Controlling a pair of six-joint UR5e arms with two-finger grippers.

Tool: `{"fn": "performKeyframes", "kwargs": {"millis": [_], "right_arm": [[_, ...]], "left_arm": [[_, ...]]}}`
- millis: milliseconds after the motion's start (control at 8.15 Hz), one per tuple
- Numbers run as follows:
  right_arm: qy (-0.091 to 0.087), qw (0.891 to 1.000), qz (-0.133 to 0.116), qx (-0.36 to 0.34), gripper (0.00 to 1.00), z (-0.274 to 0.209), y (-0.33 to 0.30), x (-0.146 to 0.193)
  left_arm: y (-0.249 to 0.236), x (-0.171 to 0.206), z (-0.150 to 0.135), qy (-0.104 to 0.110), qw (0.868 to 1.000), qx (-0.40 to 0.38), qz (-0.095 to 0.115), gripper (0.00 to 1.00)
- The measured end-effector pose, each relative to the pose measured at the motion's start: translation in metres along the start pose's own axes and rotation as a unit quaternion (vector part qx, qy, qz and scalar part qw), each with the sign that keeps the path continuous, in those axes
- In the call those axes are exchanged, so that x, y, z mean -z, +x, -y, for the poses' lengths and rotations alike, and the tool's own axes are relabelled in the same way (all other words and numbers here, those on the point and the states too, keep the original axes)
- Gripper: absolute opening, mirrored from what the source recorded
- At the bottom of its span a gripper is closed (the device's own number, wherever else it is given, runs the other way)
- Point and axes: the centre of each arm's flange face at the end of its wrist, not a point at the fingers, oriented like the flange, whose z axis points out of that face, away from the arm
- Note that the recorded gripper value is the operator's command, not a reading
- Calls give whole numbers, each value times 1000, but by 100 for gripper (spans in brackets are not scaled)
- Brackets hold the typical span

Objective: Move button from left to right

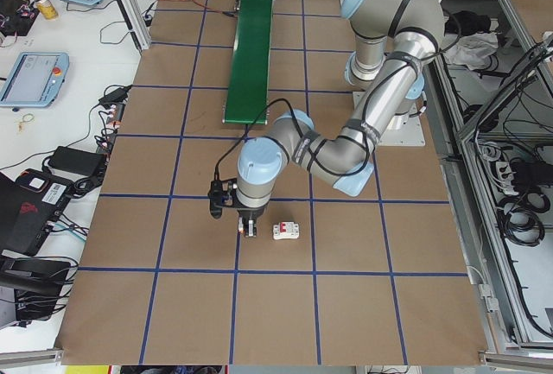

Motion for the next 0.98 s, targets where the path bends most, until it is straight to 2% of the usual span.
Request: {"fn": "performKeyframes", "kwargs": {"millis": [123, 368, 491, 613, 736, 982], "right_arm": [[0, 1000, 0, 0, 100, 1, 0, -1], [-1, 1000, -1, 1, 100, 1, 0, -1], [-3, 1000, -1, 1, 100, 1, 0, -2], [-6, 1000, -2, 0, 100, 1, 0, -2], [-7, 1000, -3, 0, 100, 0, 0, -2], [-5, 1000, 1, -4, 100, 0, 0, -2]], "left_arm": [[42, 32, 14, 2, 1000, 14, -8, 0], [153, 52, 42, -34, 994, 89, -50, 0], [221, 54, 53, -55, 986, 145, -59, 0], [296, 60, 58, -69, 973, 211, -58, 0], [369, 65, 53, -78, 954, 285, -52, 0], [475, 52, 30, -79, 906, 415, -39, 0]]}}
